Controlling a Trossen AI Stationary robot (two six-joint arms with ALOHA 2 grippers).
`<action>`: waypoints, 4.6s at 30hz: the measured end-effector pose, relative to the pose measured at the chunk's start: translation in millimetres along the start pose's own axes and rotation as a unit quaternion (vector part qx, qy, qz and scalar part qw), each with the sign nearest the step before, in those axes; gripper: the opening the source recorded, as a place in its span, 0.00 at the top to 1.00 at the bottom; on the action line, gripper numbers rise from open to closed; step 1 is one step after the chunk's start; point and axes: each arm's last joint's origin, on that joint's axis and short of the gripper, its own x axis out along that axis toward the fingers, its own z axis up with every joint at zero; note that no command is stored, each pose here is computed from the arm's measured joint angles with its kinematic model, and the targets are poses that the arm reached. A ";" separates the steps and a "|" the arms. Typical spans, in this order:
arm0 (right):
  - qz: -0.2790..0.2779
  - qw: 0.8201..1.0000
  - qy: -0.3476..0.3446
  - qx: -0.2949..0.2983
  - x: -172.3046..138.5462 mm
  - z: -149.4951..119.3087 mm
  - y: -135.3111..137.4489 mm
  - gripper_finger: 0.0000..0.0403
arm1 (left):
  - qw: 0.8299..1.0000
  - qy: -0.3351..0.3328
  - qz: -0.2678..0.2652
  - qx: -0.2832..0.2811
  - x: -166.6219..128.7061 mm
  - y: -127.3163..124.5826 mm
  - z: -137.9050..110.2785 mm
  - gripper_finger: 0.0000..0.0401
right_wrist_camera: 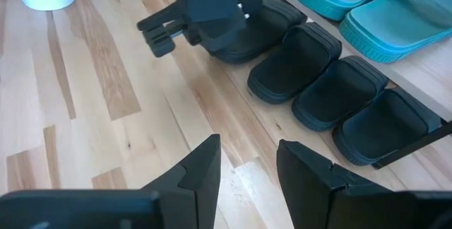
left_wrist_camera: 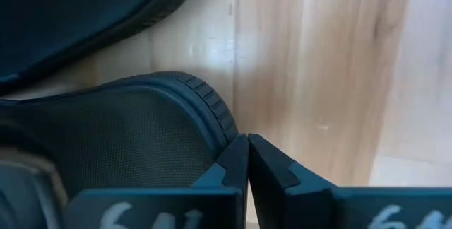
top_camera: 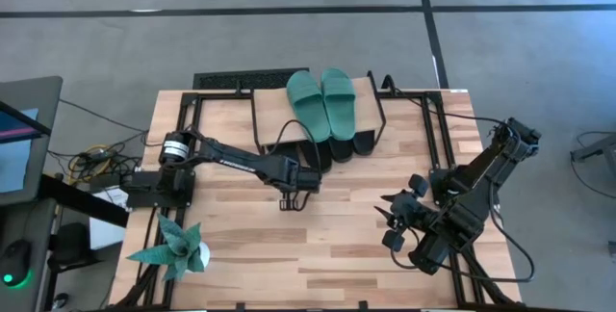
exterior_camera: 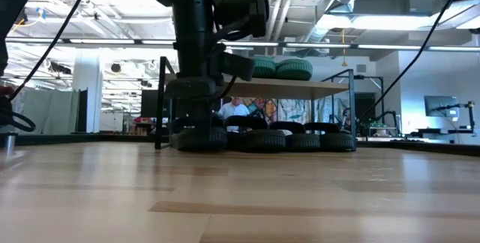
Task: Pick and place slides into the shelf
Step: Put the black slide under the shelf, then adjust the black slides under the shelf
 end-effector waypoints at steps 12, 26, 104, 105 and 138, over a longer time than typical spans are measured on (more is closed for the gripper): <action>-0.002 1.000 0.001 -0.003 -0.1 -0.2 -0.6 0.68 | 1.000 -0.002 0.000 0.006 1.9 6.3 1.1 1.00; -0.001 1.000 0.000 -0.001 -0.1 0.0 -0.2 0.68 | 1.000 -0.001 -0.003 -0.004 4.2 14.1 1.8 1.00; 0.004 1.000 -0.003 0.010 0.3 1.3 1.2 0.68 | 0.976 -0.200 0.042 -0.078 15.8 3.4 51.1 1.00; 0.004 1.000 -0.003 0.010 0.3 1.3 1.2 0.68 | 0.976 -0.197 0.042 -0.078 17.4 3.0 49.7 1.00; 0.004 1.000 -0.004 0.009 0.1 1.1 1.3 0.71 | 0.983 -0.152 0.059 -0.089 22.5 7.9 40.7 1.00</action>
